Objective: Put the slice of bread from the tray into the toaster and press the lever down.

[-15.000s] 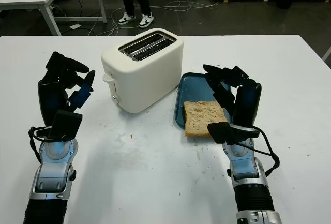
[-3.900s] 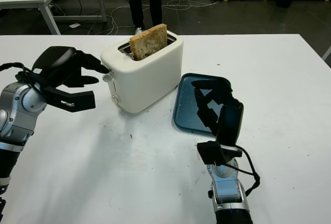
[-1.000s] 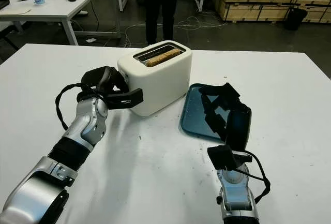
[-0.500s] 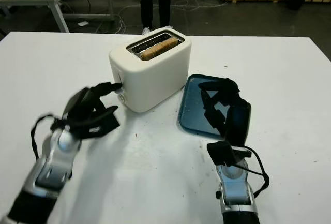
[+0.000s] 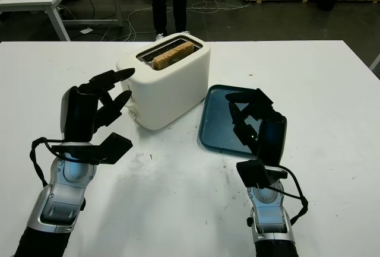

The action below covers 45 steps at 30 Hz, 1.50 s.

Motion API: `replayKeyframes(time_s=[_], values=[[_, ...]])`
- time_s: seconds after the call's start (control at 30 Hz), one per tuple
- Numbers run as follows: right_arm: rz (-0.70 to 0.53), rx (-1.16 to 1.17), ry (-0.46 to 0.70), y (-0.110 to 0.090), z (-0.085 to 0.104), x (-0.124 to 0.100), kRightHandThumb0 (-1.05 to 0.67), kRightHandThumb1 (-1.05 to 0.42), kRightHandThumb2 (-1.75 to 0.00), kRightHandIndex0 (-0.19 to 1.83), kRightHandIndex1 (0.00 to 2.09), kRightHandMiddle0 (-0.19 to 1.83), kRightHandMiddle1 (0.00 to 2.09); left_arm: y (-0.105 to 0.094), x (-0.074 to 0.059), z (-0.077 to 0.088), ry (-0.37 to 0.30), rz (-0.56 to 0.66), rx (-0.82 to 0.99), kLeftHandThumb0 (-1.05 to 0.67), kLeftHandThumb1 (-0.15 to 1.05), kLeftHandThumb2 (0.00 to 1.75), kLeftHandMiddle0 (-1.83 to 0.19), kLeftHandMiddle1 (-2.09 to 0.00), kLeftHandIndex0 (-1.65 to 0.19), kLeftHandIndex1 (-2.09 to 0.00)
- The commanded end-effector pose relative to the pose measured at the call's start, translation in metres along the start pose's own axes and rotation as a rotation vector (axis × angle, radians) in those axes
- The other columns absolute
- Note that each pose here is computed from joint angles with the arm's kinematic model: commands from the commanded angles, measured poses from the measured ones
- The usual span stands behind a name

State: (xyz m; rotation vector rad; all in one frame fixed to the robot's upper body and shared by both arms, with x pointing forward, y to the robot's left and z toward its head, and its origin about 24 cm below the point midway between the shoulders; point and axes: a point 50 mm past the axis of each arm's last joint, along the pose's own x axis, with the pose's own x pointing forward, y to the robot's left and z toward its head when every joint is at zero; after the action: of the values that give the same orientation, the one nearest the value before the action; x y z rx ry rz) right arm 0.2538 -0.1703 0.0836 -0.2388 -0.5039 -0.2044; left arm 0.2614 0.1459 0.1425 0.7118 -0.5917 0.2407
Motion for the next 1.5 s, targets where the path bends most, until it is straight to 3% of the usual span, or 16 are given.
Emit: replayKeyframes(time_s=[0.0, 0.13, 0.27, 0.37, 0.53, 0.77, 1.07, 1.47], values=[[0.001, -0.006, -0.024, -0.001, 0.002, 0.002, -0.43, -0.92, -0.27, 0.82, 1.75, 0.79, 1.03, 0.011, 0.002, 0.004, -0.045, 0.043, 0.046, -0.15, 0.86, 0.16, -0.94, -1.75, -0.97, -0.07], [-0.002, -0.003, -0.025, -0.001, 0.002, 0.002, -0.44, -0.92, -0.27, 0.84, 1.75, 0.78, 1.05, 0.032, 0.010, 0.007, -0.004, -0.092, 0.223, -0.22, 0.91, 0.16, -0.89, -1.75, -1.04, -0.09], [-0.003, -0.002, -0.030, -0.002, 0.003, 0.002, -0.43, -0.92, -0.27, 0.84, 1.75, 0.75, 1.13, 0.056, 0.026, 0.011, 0.043, -0.310, 0.374, -0.14, 0.91, 0.09, -0.88, -1.72, -1.07, -0.08], [-0.004, 0.003, -0.026, -0.002, 0.002, 0.002, -0.42, -0.92, -0.26, 0.83, 1.75, 0.74, 1.14, 0.064, 0.037, 0.014, 0.054, -0.381, 0.434, -0.12, 0.89, 0.03, -0.94, -1.62, -1.09, -0.05], [-0.006, -0.010, -0.024, -0.002, 0.002, 0.002, -0.44, -0.92, -0.27, 0.83, 1.75, 0.76, 1.11, 0.067, 0.049, 0.014, 0.055, -0.453, 0.506, -0.17, 0.89, 0.02, -0.97, -1.64, -1.10, -0.03], [-0.007, -0.012, -0.029, -0.003, 0.003, 0.002, -0.43, -0.92, -0.27, 0.84, 1.75, 0.74, 1.15, 0.048, 0.063, -0.002, 0.148, -0.792, 0.599, -0.22, 0.92, 0.02, -0.87, -1.63, -1.14, -0.03], [-0.012, 0.001, -0.028, -0.003, 0.003, 0.002, -0.44, -0.92, -0.26, 0.85, 1.75, 0.76, 1.11, 0.024, 0.072, -0.009, 0.094, -0.858, 0.587, -0.22, 0.92, 0.08, -0.90, -1.74, -0.97, 0.00], [-0.012, 0.012, -0.020, -0.002, 0.003, 0.002, -0.44, -0.92, -0.26, 0.84, 1.75, 0.74, 1.20, 0.018, 0.065, -0.014, 0.081, -0.847, 0.531, -0.22, 0.92, 0.18, -0.89, -1.71, -0.93, 0.00]])
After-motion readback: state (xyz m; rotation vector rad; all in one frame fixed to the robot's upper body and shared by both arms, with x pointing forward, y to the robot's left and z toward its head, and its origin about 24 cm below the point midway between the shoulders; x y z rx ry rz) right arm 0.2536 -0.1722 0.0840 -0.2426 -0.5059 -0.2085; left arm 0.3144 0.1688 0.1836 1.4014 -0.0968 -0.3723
